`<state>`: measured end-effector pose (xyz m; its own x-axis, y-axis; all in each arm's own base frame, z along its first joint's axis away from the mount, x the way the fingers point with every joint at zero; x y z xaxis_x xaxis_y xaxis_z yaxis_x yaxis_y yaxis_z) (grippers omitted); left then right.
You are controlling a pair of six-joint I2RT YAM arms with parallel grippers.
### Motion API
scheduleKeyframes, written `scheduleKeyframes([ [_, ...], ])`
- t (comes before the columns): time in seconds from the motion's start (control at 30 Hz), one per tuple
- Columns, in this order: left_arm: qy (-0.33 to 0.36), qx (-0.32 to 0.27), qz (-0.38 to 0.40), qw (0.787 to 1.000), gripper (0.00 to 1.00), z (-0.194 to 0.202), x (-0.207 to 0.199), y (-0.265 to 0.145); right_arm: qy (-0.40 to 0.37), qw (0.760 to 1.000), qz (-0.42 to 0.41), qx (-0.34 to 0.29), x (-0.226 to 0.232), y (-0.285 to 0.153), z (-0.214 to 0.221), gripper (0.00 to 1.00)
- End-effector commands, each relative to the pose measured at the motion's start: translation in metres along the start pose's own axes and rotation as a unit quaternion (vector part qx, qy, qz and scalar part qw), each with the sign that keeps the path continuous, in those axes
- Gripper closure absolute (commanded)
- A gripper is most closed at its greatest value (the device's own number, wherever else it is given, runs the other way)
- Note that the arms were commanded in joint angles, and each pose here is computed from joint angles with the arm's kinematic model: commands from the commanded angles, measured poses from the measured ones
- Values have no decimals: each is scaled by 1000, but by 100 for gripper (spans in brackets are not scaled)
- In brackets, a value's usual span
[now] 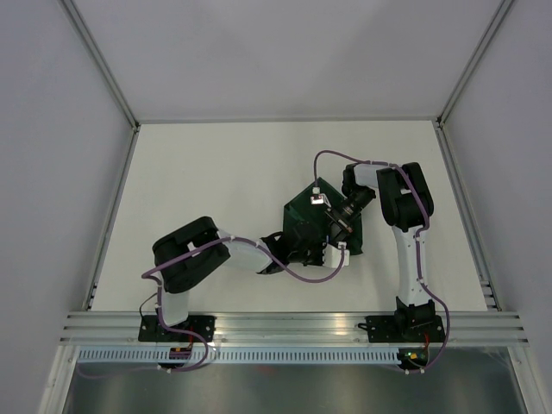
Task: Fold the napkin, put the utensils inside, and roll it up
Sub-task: Roll the napkin at the center of the board.
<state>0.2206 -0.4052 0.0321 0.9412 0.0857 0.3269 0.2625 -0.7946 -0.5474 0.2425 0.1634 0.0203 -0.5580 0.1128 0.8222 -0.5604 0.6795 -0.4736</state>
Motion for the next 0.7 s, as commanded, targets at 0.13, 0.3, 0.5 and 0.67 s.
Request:
scheduleKeyframes([
  [0.13,-66,64,74,993,98,41,-33,5,-83,994,61,34,-49,0,10,99],
  [0.3,-130,51,127,982,98,34,-38,0,-101,992,73,17,-42,-9,1,95],
  [0.5,-205,41,178,962,98,28,-38,-4,-136,985,107,-27,-23,-32,-22,70],
  [0.67,-252,28,205,945,98,22,-37,-8,-153,974,144,-85,-7,-60,-40,56],
])
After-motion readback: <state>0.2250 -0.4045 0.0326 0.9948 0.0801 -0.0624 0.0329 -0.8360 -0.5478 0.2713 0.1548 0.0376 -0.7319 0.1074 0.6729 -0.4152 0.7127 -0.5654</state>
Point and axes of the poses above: each gripper's point midway between its finger pads, its own y axis out along the fingers, its own x axis along the line the jaws close on, z = x × y, the point moved 2 cm from there along -y, back along the fingers, and after that the axes turned 10 degrees about -y, right-handed, at the moved point
